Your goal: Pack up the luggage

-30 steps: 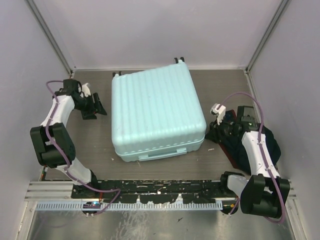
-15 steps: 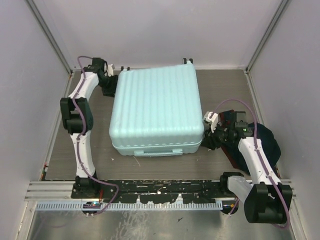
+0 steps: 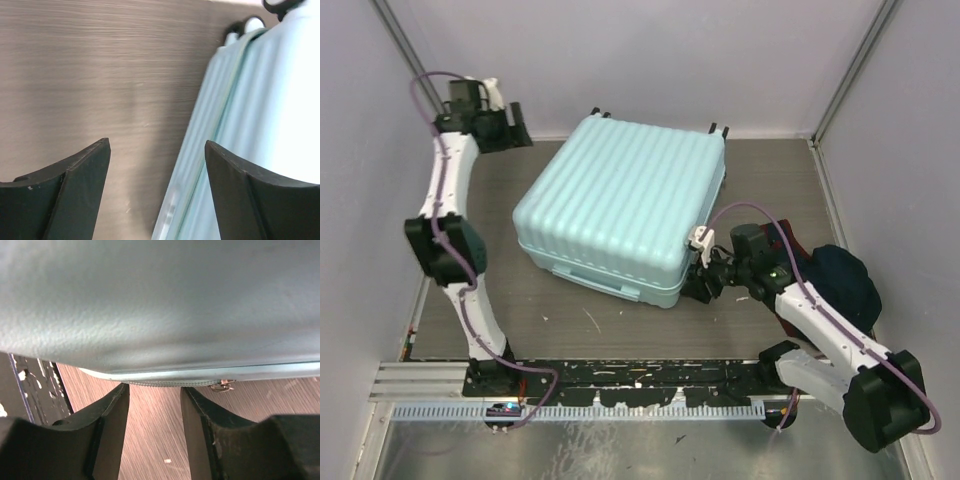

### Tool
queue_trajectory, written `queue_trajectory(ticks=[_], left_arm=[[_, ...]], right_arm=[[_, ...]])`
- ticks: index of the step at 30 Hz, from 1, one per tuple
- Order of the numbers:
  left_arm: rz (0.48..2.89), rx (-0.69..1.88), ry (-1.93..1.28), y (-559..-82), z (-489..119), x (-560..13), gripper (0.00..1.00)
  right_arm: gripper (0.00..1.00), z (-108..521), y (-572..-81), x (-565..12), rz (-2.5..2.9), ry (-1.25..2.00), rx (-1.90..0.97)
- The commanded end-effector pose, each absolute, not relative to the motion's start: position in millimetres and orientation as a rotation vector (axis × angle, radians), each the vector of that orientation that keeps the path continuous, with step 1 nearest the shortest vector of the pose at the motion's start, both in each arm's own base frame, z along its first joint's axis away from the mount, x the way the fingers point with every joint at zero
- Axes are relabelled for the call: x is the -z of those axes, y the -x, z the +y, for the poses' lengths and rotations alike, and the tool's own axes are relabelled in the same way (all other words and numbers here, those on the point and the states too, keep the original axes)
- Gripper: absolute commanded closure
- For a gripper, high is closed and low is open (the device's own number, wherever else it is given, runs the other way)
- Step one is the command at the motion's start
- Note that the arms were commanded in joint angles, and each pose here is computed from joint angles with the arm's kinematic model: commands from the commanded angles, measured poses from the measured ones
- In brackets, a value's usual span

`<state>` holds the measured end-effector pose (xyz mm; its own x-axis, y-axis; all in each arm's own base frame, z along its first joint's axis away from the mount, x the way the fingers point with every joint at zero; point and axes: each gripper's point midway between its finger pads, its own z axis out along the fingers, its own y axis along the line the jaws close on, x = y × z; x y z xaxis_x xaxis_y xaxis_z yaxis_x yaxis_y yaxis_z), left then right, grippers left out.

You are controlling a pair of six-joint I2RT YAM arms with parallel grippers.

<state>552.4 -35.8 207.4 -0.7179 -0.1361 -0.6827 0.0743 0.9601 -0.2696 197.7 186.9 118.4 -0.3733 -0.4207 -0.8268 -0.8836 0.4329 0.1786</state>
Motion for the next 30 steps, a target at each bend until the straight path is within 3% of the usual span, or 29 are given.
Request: queue_trajectory(ticks=[1, 5, 10, 18, 23, 30], left_arm=[[2.050, 0.156, 0.131, -501, 39, -330, 0.21], [1.978, 0.137, -0.016, -447, 26, -357, 0.14], [1.964, 0.334, -0.229, -393, -21, -362, 0.13], [1.981, 0.502, -0.350, -373, -59, -353, 0.09], [1.962, 0.531, -0.415, -370, -66, -363, 0.11], [1.954, 0.529, -0.578, -358, -88, -347, 0.11]], right_arm=[[0.48, 241, -226, -174, 1.700, 1.020, -0.877], [0.43, 274, -224, -184, 1.660, 1.030, -0.935], [0.36, 331, -224, -202, 1.580, 1.112, -0.994], [0.34, 415, -243, -235, 1.476, 1.213, -1.035], [0.31, 368, -239, -253, 1.481, 1.175, -0.984], [0.30, 249, -279, -233, 1.656, 0.961, -0.835]])
